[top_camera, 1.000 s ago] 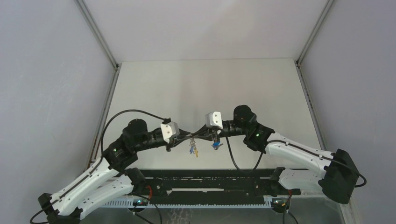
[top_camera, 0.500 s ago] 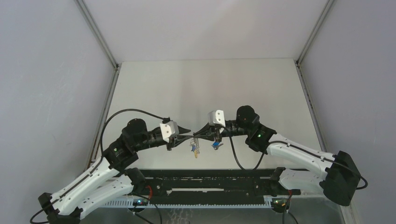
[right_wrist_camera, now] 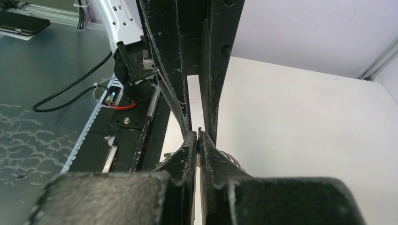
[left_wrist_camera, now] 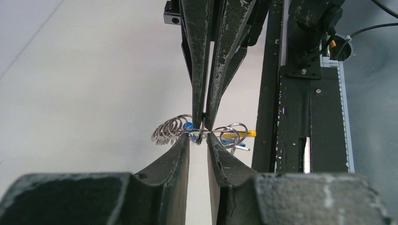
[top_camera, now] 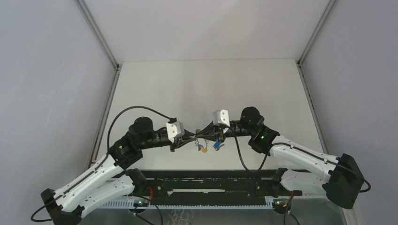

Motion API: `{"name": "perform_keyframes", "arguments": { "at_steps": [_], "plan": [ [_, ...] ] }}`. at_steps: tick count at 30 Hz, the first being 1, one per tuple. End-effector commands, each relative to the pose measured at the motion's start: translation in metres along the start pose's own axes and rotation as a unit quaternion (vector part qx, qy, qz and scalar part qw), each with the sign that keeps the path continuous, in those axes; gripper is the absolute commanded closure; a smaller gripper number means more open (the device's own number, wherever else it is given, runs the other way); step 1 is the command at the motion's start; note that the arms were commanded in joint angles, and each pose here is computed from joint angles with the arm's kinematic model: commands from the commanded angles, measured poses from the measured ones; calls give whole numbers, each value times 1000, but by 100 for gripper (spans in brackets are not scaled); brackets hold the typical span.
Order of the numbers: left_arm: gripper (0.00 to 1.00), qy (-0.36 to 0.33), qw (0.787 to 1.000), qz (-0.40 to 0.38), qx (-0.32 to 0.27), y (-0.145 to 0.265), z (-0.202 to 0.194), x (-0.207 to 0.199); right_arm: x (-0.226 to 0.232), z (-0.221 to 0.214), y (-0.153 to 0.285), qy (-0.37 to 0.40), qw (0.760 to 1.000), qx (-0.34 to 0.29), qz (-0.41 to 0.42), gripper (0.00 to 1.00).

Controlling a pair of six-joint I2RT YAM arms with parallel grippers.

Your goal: Put the keys on the keyring

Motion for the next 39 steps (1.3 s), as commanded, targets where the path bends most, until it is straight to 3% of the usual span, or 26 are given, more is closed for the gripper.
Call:
{"name": "perform_keyframes", "arguments": {
  "at_steps": [1, 5, 13, 21, 29, 34, 39],
  "plan": [
    [77, -15, 999, -7, -36, 4, 27, -2, -3, 24, 2, 31, 999, -43, -2, 100],
    [81, -17, 999, -7, -44, 5, 30, -3, -2, 22, 1, 27, 999, -40, 2, 100],
    [99, -24, 998, 9, -58, 10, 38, -1, 1, 16, 0, 21, 999, -32, 13, 100],
    [100, -25, 999, 32, -36, 19, 42, 1, 4, 8, 4, 7, 1000, -18, 5, 100],
    [100, -26, 995, 80, 60, 30, 24, 12, 0, 1, 22, -32, 996, 36, -70, 78],
    [100, -28, 989, 111, 98, 37, 13, 18, -3, -23, 34, -110, 978, 105, -145, 68],
    [100, -13, 979, 163, 124, 42, 1, 28, 0, -59, 44, -190, 937, 194, -218, 67]
  ]
}}
Point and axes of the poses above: each gripper's point midway between its finger pads, its own y axis back along the fingers, its own x axis along the line the jaws close on, z = x × y, the point moved 6 cm from there along y, back along the fingers, and after that the axes turned 7 degrees about y, right-handed, at the moved point
